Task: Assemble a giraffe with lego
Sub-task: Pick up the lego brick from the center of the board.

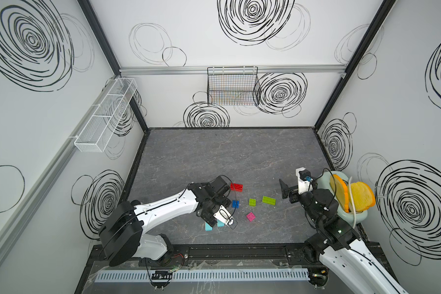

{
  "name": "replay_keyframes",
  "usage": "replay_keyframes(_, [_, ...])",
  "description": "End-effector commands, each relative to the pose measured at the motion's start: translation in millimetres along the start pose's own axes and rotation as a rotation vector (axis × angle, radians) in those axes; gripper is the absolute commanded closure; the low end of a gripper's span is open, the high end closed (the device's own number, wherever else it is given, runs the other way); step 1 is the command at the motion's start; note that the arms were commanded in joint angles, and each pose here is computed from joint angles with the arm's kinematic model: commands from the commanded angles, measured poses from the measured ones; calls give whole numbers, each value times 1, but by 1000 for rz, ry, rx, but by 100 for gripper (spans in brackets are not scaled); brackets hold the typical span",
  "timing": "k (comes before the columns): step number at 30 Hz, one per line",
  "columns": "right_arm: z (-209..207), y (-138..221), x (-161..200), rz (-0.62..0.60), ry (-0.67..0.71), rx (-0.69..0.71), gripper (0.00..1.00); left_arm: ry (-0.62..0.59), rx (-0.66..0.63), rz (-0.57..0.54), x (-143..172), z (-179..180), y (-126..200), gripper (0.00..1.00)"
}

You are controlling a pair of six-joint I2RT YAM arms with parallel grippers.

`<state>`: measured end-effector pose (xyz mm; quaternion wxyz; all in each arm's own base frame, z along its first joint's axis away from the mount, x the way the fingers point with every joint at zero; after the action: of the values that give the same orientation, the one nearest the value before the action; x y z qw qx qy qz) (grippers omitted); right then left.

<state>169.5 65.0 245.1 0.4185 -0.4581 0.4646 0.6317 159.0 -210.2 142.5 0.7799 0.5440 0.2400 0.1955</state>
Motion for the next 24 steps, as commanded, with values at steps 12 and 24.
replay_keyframes(12, [-2,2,-4,-76,-20,-24,1,-175,120,55,2,4,-26,20])
replay_keyframes(24, [-2,3,-3,-88,-17,-27,1,-196,139,1,-2,15,-46,17])
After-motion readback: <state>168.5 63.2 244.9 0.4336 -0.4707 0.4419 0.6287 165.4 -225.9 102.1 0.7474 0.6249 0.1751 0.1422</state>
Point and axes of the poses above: each gripper's point midway between its finger pads, its own y axis back along the fingers, its own z axis along the line the jaws close on, x = y × z, the point moved 8 cm from there along y, back along the fingers, and after that the axes turned 12 degrees about -y, right-handed, at the moved point
